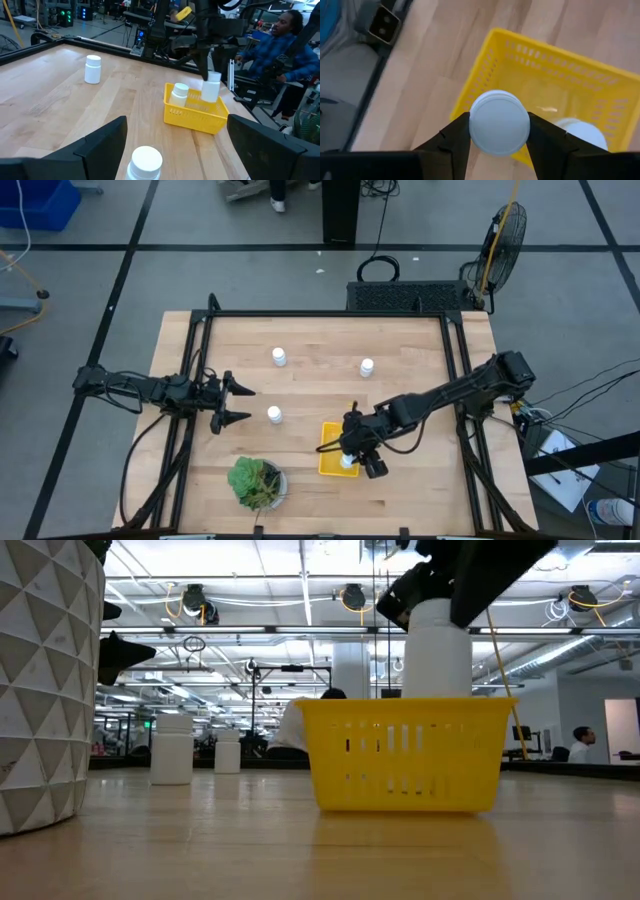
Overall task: Pick and place pill bottles into a basket
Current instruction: Put the white pill bottle into the yellow bin
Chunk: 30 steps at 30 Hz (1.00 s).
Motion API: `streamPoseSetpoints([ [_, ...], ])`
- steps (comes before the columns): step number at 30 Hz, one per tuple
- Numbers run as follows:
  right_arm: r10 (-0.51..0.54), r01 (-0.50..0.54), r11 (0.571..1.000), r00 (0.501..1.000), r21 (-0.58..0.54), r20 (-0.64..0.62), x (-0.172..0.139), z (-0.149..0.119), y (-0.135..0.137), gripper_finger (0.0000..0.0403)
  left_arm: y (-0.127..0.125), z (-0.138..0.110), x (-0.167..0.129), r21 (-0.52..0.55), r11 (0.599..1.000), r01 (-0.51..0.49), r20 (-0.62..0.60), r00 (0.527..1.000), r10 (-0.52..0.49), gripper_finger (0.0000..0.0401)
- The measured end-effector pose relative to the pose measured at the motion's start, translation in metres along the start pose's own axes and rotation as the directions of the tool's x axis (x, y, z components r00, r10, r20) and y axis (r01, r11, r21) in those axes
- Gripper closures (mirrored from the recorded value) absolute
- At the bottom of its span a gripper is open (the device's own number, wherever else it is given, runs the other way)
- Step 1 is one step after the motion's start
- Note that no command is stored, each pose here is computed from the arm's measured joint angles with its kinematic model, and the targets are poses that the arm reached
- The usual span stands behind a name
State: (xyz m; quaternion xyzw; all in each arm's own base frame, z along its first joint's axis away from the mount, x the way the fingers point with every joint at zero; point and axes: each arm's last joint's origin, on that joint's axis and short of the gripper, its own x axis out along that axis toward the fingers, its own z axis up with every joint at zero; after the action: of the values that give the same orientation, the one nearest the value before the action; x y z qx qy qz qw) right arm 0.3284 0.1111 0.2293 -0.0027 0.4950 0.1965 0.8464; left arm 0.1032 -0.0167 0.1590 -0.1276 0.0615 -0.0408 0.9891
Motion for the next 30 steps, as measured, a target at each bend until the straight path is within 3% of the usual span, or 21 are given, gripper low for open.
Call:
streamPoseSetpoints([
  [10,-0.035,0.035,0.999,0.999,-0.039,-0.003,0.000,0.000,-0.007,0.0248,0.000,0.000,0.000,0.000,1.000,0.000,0.000,1.000,0.000,0.0054],
  [21,-0.042,0.040,0.999,0.990,-0.018,-0.133,0.035,-0.011,-0.019,0.0247,0.000,0.000,0.000,-0.001,1.000,0.001,-0.001,1.000,-0.001,0.0054],
  [30,-0.046,0.041,0.998,0.990,-0.040,-0.135,0.034,-0.011,-0.019,0.0247,0.000,0.000,0.000,0.001,1.000,0.001,-0.001,1.000,-0.001,0.0054],
])
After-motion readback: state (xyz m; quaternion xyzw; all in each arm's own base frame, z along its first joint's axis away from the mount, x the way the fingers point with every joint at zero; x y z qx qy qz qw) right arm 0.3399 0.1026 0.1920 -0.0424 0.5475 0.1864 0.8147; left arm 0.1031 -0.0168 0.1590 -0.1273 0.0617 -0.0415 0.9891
